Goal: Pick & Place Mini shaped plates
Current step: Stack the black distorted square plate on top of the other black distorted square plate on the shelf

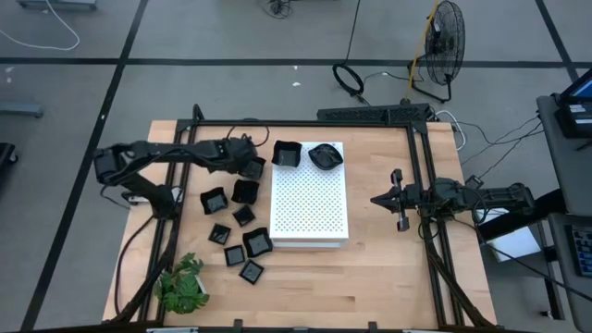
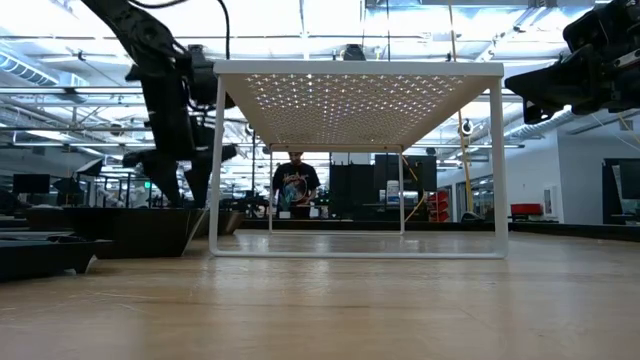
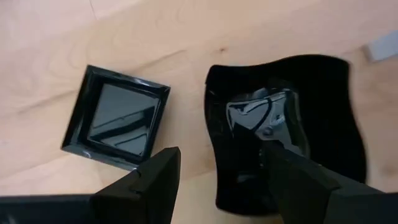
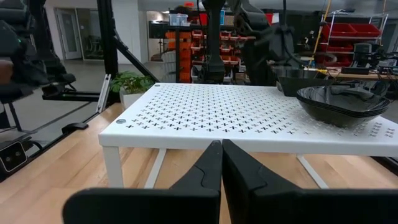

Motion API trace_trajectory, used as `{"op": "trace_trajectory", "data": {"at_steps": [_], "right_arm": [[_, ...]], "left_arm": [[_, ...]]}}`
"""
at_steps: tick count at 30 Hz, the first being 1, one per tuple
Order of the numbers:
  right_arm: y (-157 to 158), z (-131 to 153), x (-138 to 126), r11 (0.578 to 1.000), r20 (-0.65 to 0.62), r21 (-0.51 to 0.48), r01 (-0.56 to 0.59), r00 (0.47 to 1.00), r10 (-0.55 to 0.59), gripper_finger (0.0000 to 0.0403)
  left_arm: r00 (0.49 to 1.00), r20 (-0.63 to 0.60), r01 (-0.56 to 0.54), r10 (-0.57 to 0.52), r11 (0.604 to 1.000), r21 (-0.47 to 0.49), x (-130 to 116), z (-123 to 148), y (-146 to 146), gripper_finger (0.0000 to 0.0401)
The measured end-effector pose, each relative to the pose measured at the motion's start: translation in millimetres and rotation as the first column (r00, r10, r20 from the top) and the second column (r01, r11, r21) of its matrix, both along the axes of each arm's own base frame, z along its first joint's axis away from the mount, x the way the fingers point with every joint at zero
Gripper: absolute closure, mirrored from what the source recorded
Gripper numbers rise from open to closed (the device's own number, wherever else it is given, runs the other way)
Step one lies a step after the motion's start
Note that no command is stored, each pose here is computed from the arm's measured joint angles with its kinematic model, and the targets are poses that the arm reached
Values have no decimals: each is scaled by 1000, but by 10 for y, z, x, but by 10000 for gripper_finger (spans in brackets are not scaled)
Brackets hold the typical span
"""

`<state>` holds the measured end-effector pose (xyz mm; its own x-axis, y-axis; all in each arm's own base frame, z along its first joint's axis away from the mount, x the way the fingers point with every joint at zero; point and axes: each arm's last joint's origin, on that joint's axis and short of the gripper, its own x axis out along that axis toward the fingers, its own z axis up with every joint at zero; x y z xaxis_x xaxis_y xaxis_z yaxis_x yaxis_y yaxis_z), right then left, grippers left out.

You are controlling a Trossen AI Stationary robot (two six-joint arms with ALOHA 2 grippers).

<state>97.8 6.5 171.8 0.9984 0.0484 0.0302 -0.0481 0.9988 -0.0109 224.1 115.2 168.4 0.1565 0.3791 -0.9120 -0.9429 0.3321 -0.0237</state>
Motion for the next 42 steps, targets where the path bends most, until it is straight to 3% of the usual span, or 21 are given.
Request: {"op": "trace_trajectory", "data": {"at_steps": [22, 42], "right_arm": [[0, 0, 0, 1000, 0, 0, 0, 1000, 0, 403], [0, 0, 0, 1000, 0, 0, 0, 1000, 0, 403]], "left_arm": [[1000, -29, -15, 12, 996, -93, 28, -198, 75, 171], [999, -34, -14, 12, 999, -48, 25, -211, 152, 180]]}}
